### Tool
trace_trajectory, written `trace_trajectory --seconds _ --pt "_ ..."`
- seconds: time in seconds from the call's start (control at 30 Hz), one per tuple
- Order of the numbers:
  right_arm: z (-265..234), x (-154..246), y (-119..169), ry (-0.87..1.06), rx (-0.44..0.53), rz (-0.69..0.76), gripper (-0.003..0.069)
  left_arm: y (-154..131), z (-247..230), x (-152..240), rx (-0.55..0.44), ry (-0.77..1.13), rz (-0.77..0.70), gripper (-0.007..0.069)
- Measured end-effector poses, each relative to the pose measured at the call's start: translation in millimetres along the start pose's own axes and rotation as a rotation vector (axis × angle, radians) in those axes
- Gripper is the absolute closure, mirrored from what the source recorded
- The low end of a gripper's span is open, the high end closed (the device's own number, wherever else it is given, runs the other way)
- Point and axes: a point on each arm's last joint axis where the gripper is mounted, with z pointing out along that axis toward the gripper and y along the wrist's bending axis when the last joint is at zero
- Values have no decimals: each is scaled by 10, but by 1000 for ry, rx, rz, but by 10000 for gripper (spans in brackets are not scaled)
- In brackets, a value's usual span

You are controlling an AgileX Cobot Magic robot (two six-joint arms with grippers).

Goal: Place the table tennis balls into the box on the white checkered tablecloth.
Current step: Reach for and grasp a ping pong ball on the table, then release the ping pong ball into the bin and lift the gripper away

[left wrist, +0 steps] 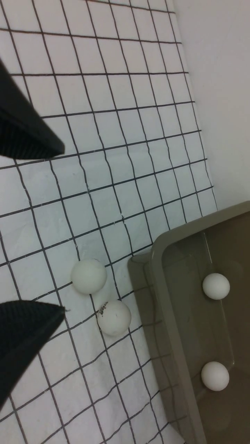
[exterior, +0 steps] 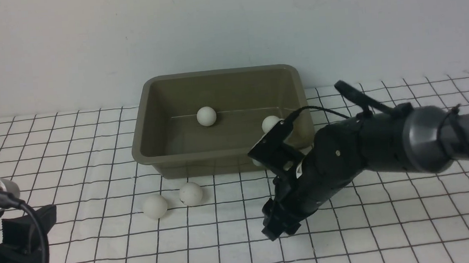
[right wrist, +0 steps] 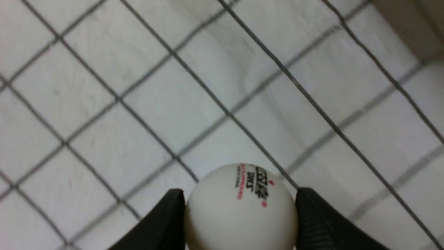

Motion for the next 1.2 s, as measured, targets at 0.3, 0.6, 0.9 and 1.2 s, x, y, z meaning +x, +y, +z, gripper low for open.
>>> trace_trajectory --seconds 0.3,0.6,0.9,1.2 --pt "-760 -50 -104 -199 114 -22 295 0 0 0 0 0 6 133" --pt "-462 -698 -346 -454 181 3 295 0 0 0 0 0 7 133" --pt "202 -999 -601 -439 199 -14 263 -4 0 -2 5 -2 -3 133" --pt "-93 -1026 -938 -475 287 -14 -15 -38 -1 5 41 6 -38 133"
